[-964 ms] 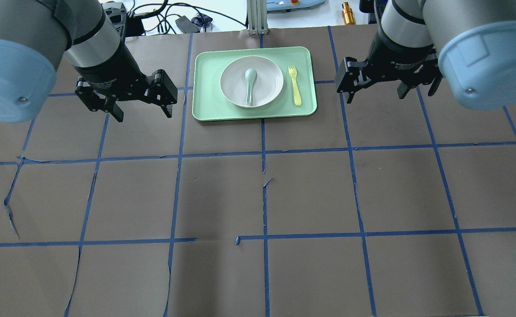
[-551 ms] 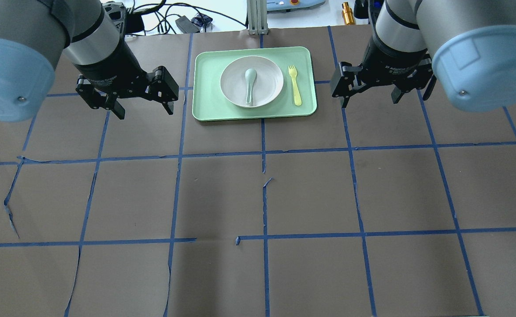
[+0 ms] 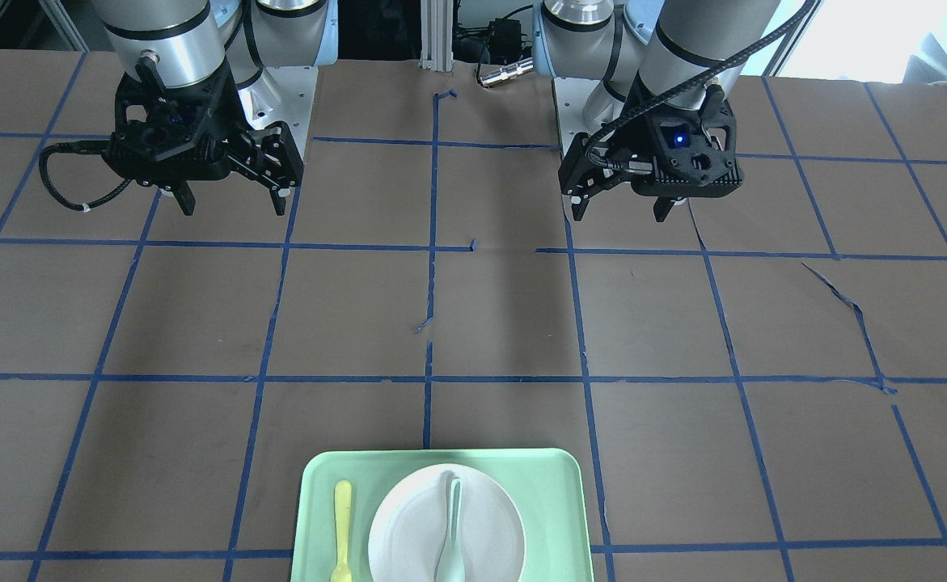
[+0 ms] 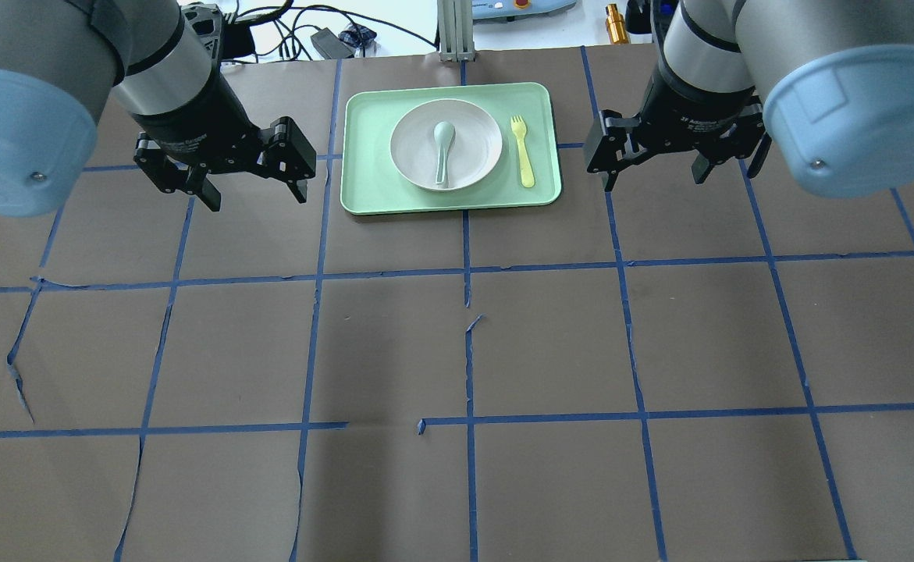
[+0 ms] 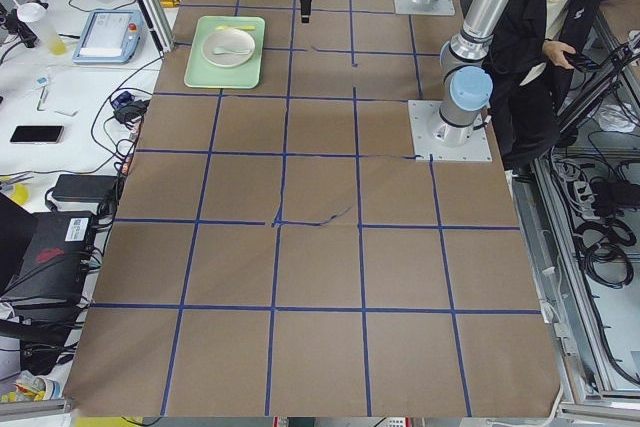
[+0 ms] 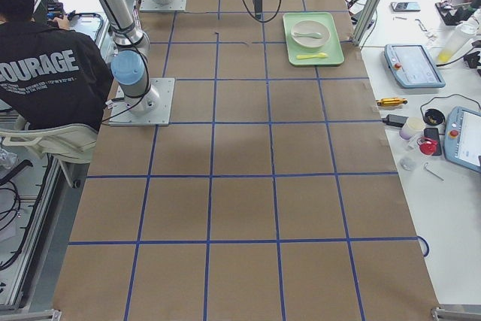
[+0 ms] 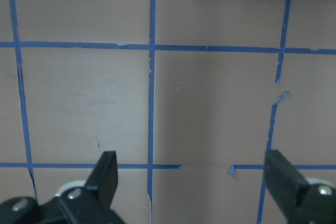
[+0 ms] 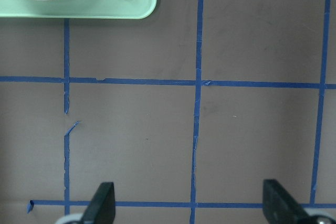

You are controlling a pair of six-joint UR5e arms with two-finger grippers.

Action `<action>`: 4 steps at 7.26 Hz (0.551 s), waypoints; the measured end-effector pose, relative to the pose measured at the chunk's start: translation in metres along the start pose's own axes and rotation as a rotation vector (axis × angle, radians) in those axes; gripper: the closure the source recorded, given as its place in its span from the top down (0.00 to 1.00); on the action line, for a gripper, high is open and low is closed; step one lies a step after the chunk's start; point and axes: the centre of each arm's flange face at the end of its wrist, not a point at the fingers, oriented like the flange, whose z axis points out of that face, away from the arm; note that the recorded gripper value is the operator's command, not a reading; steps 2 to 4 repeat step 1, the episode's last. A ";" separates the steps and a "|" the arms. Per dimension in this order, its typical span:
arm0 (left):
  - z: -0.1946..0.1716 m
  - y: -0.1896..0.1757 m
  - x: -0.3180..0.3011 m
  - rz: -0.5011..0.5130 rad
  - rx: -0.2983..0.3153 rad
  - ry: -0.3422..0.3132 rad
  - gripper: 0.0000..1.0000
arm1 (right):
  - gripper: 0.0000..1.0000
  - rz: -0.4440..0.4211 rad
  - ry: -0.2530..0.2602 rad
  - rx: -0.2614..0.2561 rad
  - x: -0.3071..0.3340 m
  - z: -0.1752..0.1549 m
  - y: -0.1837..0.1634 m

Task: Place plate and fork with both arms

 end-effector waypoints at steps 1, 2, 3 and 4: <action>0.000 0.000 0.000 0.000 0.000 0.000 1.00 | 1.00 0.000 0.000 0.000 0.000 0.000 0.000; 0.000 0.000 0.000 0.000 0.000 0.000 1.00 | 1.00 0.000 0.000 0.000 0.000 0.000 0.000; 0.000 0.000 0.000 0.000 0.000 0.000 1.00 | 1.00 0.000 0.000 0.000 0.000 0.000 0.000; 0.000 0.000 0.000 0.000 0.000 0.000 1.00 | 1.00 0.000 0.000 0.000 0.000 0.000 0.000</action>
